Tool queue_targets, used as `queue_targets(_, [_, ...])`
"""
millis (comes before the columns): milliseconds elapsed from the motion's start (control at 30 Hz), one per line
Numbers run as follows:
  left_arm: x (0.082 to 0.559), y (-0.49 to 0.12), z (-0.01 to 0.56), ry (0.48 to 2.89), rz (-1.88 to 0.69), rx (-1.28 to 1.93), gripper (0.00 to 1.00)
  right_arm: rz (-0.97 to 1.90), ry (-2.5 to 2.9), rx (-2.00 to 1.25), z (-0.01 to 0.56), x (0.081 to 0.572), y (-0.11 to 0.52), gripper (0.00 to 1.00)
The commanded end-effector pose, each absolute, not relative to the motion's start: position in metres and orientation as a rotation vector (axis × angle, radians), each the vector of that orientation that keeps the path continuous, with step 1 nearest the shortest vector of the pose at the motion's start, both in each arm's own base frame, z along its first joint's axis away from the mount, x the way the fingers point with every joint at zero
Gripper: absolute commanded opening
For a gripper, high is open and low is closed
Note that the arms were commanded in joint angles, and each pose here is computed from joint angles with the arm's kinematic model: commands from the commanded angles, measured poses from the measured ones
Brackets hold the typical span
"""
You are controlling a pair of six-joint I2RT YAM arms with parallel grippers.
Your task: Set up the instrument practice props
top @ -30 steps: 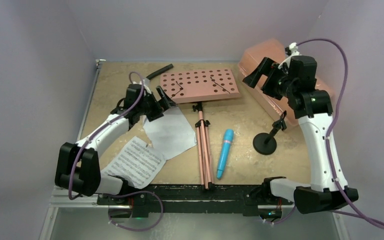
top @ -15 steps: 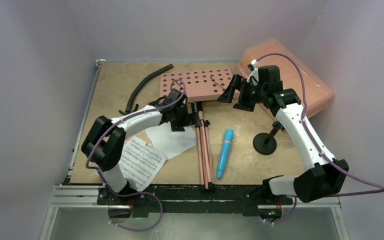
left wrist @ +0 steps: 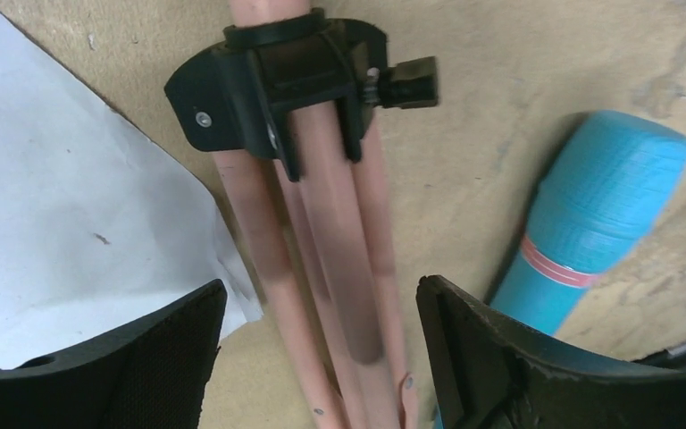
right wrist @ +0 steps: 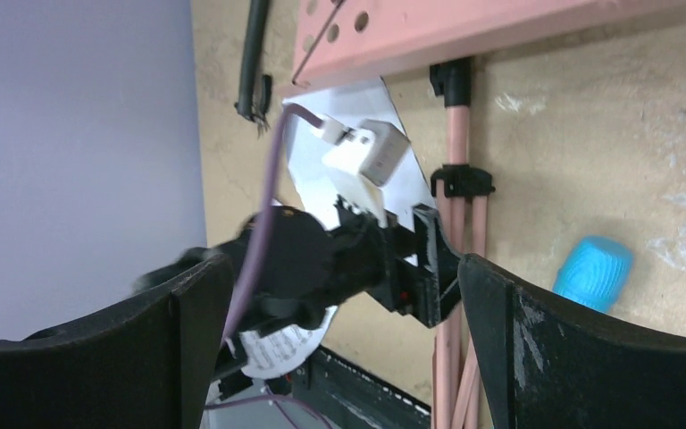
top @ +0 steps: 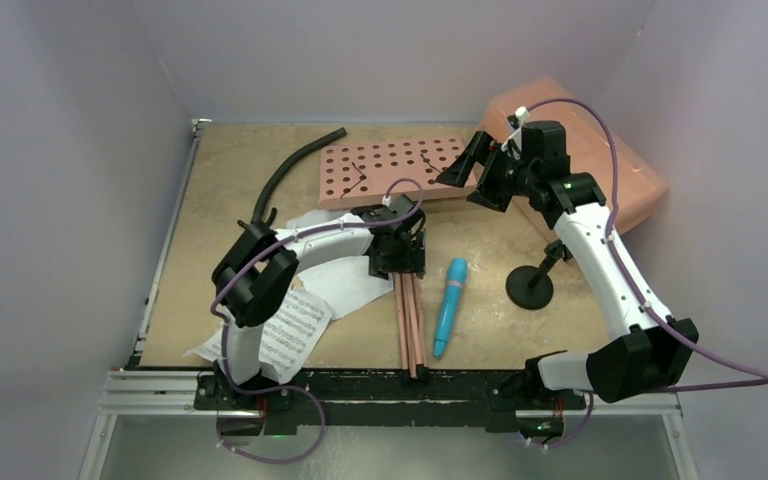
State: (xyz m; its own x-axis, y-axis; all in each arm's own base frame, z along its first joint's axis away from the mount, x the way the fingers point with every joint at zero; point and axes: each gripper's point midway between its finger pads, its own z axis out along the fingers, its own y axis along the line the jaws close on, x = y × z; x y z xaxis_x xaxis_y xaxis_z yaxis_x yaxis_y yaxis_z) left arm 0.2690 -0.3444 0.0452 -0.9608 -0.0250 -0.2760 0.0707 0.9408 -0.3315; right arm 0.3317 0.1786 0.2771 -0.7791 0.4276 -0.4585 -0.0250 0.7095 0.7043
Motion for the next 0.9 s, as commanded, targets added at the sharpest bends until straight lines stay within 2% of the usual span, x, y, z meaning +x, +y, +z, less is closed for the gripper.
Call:
queue_targets(0, [0.273,-0.345,0.041,2.830,-0.407,0.030,0.75,0.945,2.198,0.301,0.308,0.344,0.175,0.98])
queue_targets(100, [0.273,-0.349,0.039,2.834,-0.400,0.045,0.68,0.944,2.206,0.298,0.305,0.343,0.175,0.98])
queue_targets(233, [0.274,-0.348,0.039,2.837,-0.375,0.053,0.53,0.953,2.209,0.295,0.303,0.340,0.176,0.98])
queue_targets(433, [0.280,-0.343,0.055,2.796,-0.358,0.060,0.36,0.953,2.208,0.290,0.303,0.341,0.176,0.97])
queue_targets(667, [0.280,-0.326,0.065,2.776,-0.261,0.100,0.09,0.976,2.218,0.277,0.299,0.343,0.180,0.97])
queue_targets(800, [0.279,-0.317,0.073,2.760,-0.224,0.134,0.00,0.992,2.223,0.266,0.297,0.347,0.184,0.97])
queue_targets(867, [0.277,-0.314,0.074,2.762,-0.211,0.150,0.00,0.997,2.229,0.261,0.295,0.349,0.185,0.97])
